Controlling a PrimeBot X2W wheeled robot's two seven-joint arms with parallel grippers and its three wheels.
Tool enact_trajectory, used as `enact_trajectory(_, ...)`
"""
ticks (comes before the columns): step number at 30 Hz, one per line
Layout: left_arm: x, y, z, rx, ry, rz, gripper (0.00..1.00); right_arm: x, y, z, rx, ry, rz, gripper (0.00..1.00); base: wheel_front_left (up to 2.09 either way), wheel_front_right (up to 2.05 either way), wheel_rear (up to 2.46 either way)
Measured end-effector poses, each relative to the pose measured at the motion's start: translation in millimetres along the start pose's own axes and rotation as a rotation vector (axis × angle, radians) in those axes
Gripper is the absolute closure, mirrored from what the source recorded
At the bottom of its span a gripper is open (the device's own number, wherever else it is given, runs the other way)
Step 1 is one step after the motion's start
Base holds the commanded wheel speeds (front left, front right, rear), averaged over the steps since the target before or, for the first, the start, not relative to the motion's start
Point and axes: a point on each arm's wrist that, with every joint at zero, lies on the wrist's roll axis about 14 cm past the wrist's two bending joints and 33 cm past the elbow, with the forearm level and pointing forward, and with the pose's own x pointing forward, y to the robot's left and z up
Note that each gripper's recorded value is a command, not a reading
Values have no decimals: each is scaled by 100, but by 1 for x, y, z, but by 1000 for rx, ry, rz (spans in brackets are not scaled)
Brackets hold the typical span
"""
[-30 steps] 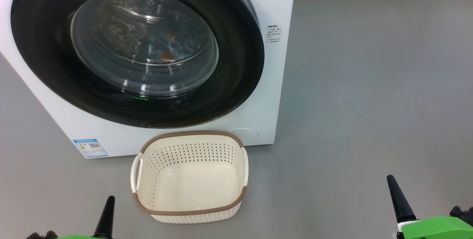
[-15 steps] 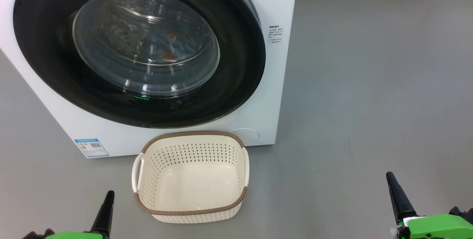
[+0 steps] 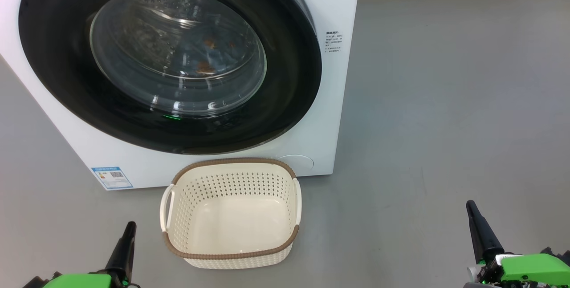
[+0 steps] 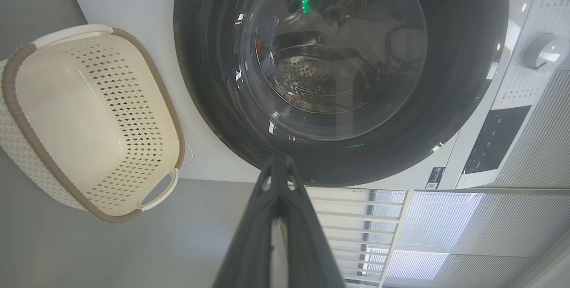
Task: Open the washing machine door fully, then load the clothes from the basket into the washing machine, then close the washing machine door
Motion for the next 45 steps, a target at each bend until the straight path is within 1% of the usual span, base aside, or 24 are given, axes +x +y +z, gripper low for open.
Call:
enact_trajectory(2, 2, -3, 1, -34, 1, -11, 100, 3, 4, -1, 35, 4, 12, 100, 0, 0, 0)
enact_trajectory(5, 3, -5, 1, -47, 5, -17, 100, 5, 7, -2, 53, 4, 22, 100, 0, 0, 0)
enact_trajectory(45, 3, -5, 1, -48, 4, -17, 100, 5, 7, -1, 53, 3, 22, 100, 0, 0, 0)
